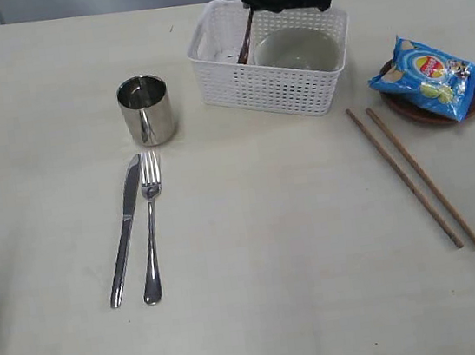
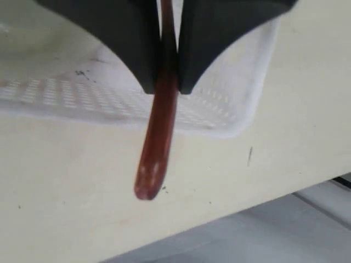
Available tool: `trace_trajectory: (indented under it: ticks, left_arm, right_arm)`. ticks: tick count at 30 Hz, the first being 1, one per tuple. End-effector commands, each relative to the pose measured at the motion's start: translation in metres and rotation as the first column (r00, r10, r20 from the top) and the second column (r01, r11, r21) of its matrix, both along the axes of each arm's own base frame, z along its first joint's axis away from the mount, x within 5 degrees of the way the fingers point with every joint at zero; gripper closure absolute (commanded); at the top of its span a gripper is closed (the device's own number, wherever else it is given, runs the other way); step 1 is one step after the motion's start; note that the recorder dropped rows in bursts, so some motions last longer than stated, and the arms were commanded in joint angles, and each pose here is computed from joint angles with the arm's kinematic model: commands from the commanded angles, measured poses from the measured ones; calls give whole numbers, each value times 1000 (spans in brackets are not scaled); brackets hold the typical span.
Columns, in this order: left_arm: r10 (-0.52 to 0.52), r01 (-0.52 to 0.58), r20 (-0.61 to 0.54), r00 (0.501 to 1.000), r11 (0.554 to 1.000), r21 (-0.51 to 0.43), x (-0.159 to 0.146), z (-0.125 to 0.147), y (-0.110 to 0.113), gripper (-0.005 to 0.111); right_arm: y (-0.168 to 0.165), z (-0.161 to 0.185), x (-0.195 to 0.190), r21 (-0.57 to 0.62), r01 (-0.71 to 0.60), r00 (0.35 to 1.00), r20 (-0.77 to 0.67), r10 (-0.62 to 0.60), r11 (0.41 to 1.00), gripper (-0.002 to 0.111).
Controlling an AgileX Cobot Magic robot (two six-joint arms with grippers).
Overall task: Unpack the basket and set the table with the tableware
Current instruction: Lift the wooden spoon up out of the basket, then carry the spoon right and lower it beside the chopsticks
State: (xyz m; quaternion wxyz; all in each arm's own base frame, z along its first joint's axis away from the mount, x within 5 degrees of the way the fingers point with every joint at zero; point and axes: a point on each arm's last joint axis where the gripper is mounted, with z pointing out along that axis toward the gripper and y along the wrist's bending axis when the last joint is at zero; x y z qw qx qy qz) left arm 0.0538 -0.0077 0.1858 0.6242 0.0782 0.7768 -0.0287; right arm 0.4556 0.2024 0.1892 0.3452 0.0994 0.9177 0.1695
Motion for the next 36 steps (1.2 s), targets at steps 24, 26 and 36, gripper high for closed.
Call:
trace_trajectory:
  ticks: [24, 26, 36]
  left_arm:
    - [3, -3, 9, 1000, 1000, 2, 0, 0, 0, 107]
    - [3, -3, 9, 1000, 1000, 2, 0, 0, 0, 107]
    - [3, -3, 9, 1000, 1000, 2, 0, 0, 0, 107]
  right_arm:
    - [-64, 118, -73, -361, -251, 967, -131, 217, 898, 109]
    - [-69, 114, -84, -384, -270, 962, -149, 229, 883, 109]
    - [-93, 63, -142, -406, -381, 898, -375, 228, 831, 109]
